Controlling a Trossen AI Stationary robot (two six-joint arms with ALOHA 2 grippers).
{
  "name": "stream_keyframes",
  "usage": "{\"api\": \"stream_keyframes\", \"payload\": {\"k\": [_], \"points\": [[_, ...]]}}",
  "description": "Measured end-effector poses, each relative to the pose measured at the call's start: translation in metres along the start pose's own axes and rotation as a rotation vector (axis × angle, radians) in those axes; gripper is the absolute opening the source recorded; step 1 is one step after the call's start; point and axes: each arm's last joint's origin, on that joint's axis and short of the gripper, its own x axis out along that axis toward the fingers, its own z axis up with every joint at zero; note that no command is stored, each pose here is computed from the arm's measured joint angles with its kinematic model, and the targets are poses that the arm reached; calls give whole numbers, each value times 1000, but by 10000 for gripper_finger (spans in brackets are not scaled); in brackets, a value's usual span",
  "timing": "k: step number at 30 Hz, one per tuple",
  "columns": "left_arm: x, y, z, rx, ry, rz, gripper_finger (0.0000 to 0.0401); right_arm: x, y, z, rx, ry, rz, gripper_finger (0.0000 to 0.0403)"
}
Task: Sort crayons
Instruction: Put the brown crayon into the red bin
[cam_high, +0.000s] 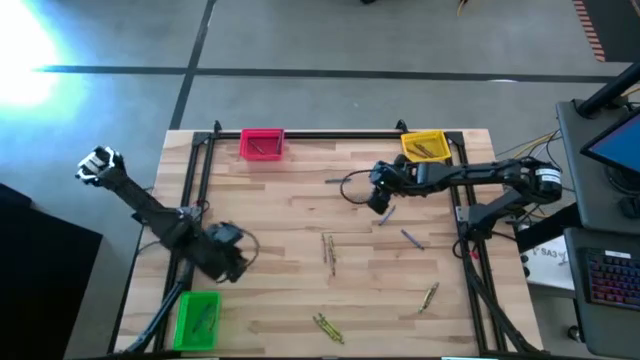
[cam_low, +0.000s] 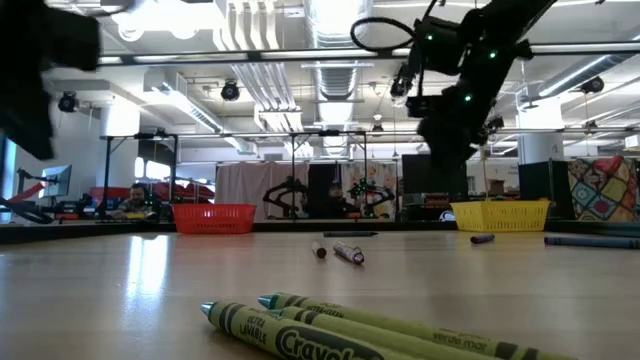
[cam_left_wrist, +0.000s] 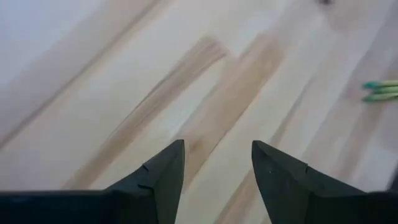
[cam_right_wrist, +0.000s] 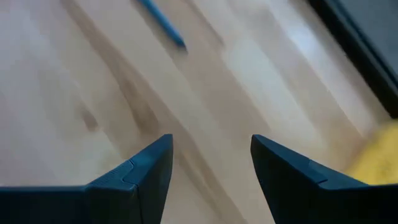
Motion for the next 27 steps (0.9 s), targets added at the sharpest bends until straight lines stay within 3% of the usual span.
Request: {"api": "stream_keyframes", "payload": {"k": [5, 14, 17, 21, 27], "points": [[39, 15, 26, 73, -81, -132, 170, -17, -3, -22, -48, 180, 34, 210], [68, 38, 86, 275, -356, -19, 170, -49, -4, -70, 99, 565, -84, 210], [79, 33, 97, 343, -450, -47, 170, -57, 8, -79, 144, 597, -69, 210], [97, 25, 104, 407, -530, -79, 170, -65, 29, -94, 115, 641, -21, 210], [125, 23, 103, 428, -530, -74, 170, -87, 61, -122, 126, 625, -17, 210]]}}
